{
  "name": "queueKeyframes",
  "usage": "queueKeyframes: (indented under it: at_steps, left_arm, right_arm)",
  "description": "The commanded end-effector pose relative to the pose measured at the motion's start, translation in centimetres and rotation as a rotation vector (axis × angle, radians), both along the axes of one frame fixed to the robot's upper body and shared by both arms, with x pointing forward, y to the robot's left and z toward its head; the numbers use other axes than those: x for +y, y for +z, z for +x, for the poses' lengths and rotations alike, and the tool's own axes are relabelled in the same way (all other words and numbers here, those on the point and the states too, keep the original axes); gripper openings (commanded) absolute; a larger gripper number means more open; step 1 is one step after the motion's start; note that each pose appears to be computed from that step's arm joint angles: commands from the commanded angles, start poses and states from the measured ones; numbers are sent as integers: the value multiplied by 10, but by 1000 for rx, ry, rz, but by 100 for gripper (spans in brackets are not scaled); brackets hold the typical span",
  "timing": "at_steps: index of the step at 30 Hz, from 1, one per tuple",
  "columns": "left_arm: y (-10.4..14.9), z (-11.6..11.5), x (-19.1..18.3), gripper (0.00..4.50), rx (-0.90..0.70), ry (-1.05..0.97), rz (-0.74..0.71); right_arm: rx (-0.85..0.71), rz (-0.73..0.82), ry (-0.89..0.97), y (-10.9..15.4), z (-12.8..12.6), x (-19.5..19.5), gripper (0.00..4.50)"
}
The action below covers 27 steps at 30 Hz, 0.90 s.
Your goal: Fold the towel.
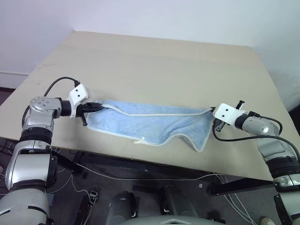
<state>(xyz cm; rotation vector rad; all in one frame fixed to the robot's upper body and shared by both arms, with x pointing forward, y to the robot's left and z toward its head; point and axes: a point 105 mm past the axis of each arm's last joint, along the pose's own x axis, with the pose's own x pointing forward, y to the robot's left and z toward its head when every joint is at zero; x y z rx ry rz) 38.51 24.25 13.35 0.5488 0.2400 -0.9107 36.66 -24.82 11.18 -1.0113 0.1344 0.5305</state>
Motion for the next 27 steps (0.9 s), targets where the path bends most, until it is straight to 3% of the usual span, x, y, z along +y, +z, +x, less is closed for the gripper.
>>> queueKeyframes:
  at_steps: [1, 6, 10, 13, 17, 20, 24, 27]
  left_arm:
    - [26, 14, 1, 0, -113, 68, -59]
    - [61, 43, 0, 0, -259, 255, -171]
    - [110, 60, 4, 0, -401, 396, -273]
    - [147, 61, 10, 0, -474, 434, -365]
    - [173, 50, 25, 0, -508, 407, -428]
    - [160, 36, 28, 0, -438, 291, -391]
    - [106, 7, 35, 0, -205, 107, -305]
    - [76, -12, 46, 0, -74, 76, -269]
  right_arm:
    - [-105, 13, -14, 32, 4, -7, 2]
    - [-287, 36, -133, 86, 13, -33, 2]
    - [-458, 52, -158, 145, 11, -40, 2]
    - [-532, 83, -142, 180, 0, -39, 2]
    - [-498, 141, -60, 195, -28, -32, 2]
    - [-363, 166, 11, 176, -53, -25, 2]
    - [-144, 244, 60, 139, -85, -21, 2]
    - [8, 290, 91, 114, -109, -15, 2]
